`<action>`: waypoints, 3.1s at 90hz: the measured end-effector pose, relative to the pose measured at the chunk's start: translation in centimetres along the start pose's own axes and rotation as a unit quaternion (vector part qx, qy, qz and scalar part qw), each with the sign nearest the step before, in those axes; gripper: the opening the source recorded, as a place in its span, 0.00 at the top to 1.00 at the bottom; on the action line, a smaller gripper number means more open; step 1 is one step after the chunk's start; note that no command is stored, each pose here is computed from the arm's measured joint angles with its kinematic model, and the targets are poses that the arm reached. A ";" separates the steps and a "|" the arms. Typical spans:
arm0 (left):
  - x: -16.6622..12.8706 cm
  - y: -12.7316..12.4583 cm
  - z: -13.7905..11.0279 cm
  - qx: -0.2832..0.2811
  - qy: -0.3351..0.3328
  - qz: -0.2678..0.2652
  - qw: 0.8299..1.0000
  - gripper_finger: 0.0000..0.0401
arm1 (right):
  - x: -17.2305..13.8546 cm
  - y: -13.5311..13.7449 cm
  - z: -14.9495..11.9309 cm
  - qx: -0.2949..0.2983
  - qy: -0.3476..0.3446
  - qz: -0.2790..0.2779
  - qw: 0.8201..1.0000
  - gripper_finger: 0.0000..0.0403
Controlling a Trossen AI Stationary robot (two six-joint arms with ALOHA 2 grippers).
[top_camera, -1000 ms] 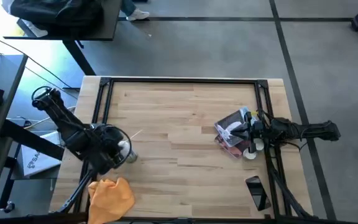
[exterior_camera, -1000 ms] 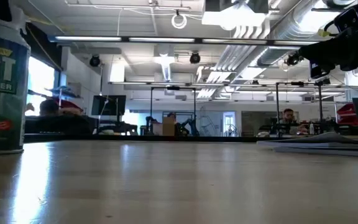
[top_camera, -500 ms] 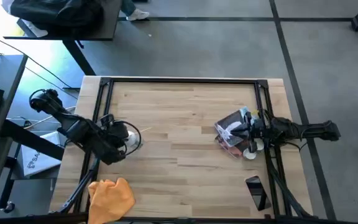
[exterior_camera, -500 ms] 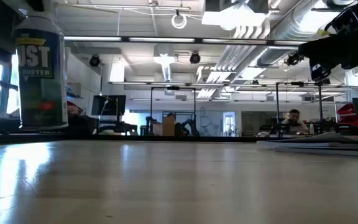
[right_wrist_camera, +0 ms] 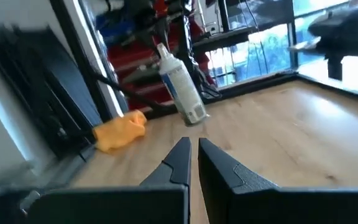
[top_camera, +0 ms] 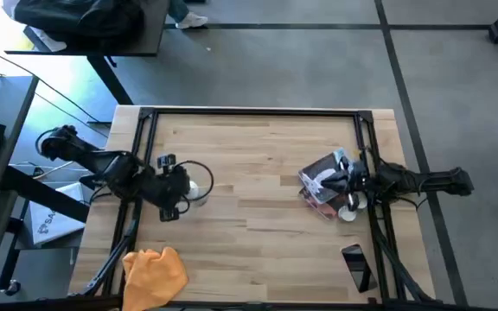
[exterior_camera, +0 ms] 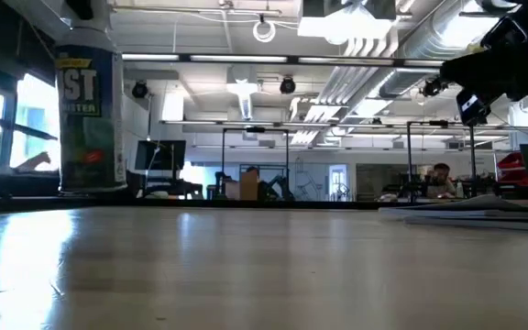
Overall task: Apply microfiber cloth
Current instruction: Move the spray bottle to the middle left of the table
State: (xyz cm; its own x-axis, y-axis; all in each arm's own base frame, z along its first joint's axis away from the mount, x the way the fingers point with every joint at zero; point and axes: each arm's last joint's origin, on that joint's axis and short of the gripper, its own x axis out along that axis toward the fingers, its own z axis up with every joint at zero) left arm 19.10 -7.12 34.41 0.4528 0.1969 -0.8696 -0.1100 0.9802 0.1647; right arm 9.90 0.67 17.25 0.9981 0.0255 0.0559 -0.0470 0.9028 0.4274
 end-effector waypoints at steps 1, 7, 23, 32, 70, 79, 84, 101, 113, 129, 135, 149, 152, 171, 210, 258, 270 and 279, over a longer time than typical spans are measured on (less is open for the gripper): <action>0.0 0.1 0.1 0.001 0.000 -0.002 1.000 0.87 | 0.0 0.0 0.1 0.010 -0.004 -0.001 1.000 1.00; 0.2 0.4 0.4 0.014 -0.003 -0.012 1.000 0.87 | 0.0 0.0 0.5 0.049 -0.034 -0.015 0.998 1.00; 1.1 1.3 1.3 0.028 -0.023 -0.030 0.999 0.87 | -0.1 -0.2 0.9 0.046 -0.077 -0.063 0.994 1.00; 1.5 1.7 1.5 0.028 -0.025 -0.032 0.999 0.87 | -0.1 -0.4 1.0 0.074 -0.099 -0.097 0.988 1.00; 2.5 4.2 1.9 0.012 0.002 -0.068 0.998 0.87 | 1.7 1.5 2.4 -0.016 -0.149 0.005 0.989 1.00; 3.1 5.1 2.1 0.003 0.011 -0.069 0.998 0.87 | 3.3 1.7 2.2 -0.041 -0.111 -0.034 0.992 1.00; 3.5 5.4 2.3 0.000 0.018 -0.069 0.997 0.87 | 4.4 1.9 2.4 -0.058 -0.089 -0.048 0.993 1.00; 5.4 5.6 3.1 0.020 0.046 -0.063 0.997 0.87 | 8.5 2.7 3.6 -0.145 -0.041 -0.077 0.986 1.00; 6.7 5.3 3.7 0.039 0.059 -0.062 0.996 0.87 | 11.2 3.0 4.5 -0.177 -0.026 -0.091 0.980 1.00; 6.6 5.3 3.8 0.038 0.046 -0.060 0.996 0.87 | 13.9 3.3 5.5 -0.188 -0.020 -0.101 0.977 1.00; 5.9 5.4 3.5 0.035 0.035 -0.060 0.997 0.87 | 14.7 3.5 5.8 -0.198 -0.014 -0.103 0.975 1.00; 4.2 5.8 2.8 0.020 0.008 -0.061 0.998 0.87 | 15.8 3.6 5.9 -0.200 -0.007 -0.104 0.974 1.00; 3.9 5.9 2.7 0.014 -0.002 -0.061 0.998 0.87 | 16.0 3.6 5.8 -0.198 -0.005 -0.105 0.975 1.00; 3.6 5.9 1.4 -0.003 -0.043 -0.065 0.997 0.87 | 17.1 3.4 5.0 -0.166 0.011 -0.106 0.980 1.00; 5.1 5.7 -0.1 -0.018 -0.061 -0.064 0.996 0.87 | 17.8 3.1 4.2 -0.159 0.013 -0.107 0.981 1.00; 5.0 5.7 -0.5 0.010 -0.038 -0.059 0.997 0.87 | 17.8 3.3 4.8 -0.154 -0.019 -0.102 0.983 1.00; 4.9 5.7 -0.5 0.007 -0.037 -0.058 0.998 0.87 | 17.8 3.4 4.9 -0.153 -0.025 -0.100 0.983 1.00; 4.5 5.8 -0.5 0.018 -0.031 -0.056 0.998 0.87 | 17.8 3.4 4.9 -0.152 -0.025 -0.100 0.983 1.00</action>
State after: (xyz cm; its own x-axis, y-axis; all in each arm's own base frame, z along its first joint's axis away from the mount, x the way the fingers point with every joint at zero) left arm 20.07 -0.51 31.20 0.5141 0.0858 -0.8534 -0.0246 0.9960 0.0854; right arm 27.33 2.04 24.12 0.9826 -0.1799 0.0452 0.1718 0.9744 0.1452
